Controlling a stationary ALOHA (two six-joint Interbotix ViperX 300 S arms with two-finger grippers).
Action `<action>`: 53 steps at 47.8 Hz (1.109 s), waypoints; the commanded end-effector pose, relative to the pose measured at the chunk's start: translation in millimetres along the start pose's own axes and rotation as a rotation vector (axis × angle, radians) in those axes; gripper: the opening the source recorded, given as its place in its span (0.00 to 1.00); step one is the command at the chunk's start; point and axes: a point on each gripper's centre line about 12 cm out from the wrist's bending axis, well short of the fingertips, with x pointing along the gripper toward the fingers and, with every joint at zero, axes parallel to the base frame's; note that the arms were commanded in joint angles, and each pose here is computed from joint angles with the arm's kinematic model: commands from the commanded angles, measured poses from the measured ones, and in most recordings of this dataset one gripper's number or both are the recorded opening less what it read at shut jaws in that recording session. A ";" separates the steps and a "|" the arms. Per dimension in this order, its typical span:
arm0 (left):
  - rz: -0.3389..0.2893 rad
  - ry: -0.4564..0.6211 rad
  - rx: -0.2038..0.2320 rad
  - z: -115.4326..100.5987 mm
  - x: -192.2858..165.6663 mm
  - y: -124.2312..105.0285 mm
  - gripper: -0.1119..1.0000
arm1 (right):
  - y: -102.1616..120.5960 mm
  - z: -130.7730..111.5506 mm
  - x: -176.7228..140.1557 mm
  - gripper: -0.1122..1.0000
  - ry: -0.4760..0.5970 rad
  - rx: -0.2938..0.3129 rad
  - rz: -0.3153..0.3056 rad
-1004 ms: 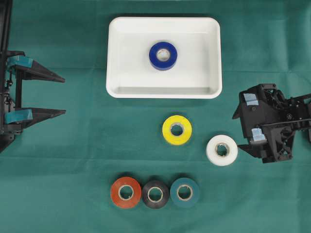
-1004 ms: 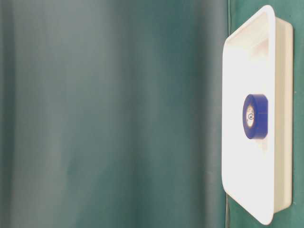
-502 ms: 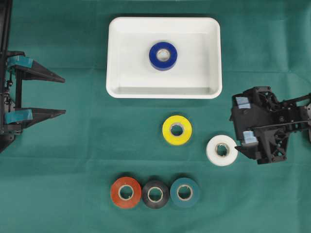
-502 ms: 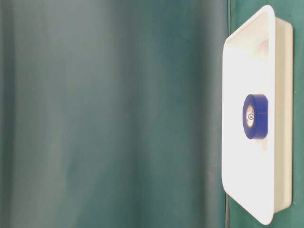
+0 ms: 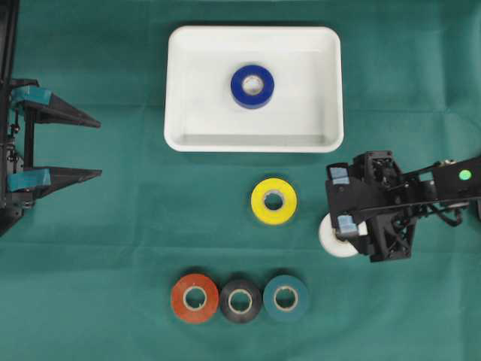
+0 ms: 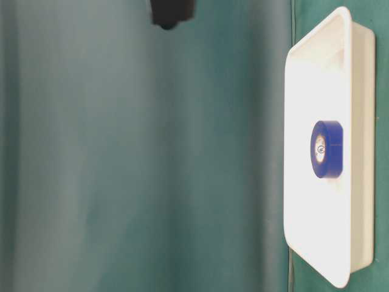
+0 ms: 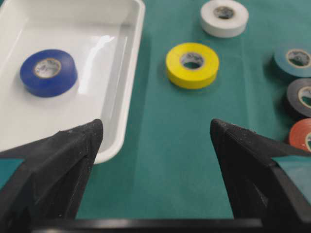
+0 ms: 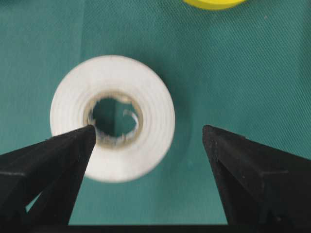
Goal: Pick up the tape from a random location and place it into the white case.
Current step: 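Lower the right gripper and close it on the white tape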
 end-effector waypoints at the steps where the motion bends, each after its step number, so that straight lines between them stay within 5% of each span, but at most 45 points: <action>1: -0.002 -0.005 -0.001 3.5 1.4 -0.3 0.91 | 2.4 5.5 4.9 0.93 -0.025 0.003 0.009; 44: -0.003 -0.003 -0.002 3.3 1.7 -0.6 0.91 | 2.1 1.3 29.3 0.92 -0.011 0.014 0.007; 49: -0.003 -0.003 -0.002 3.3 1.7 -0.6 0.91 | 1.5 1.3 28.9 0.83 -0.010 0.013 0.005; 53: -0.003 -0.003 -0.002 3.3 1.7 -0.6 0.91 | 1.3 0.5 28.9 0.64 -0.002 0.010 0.004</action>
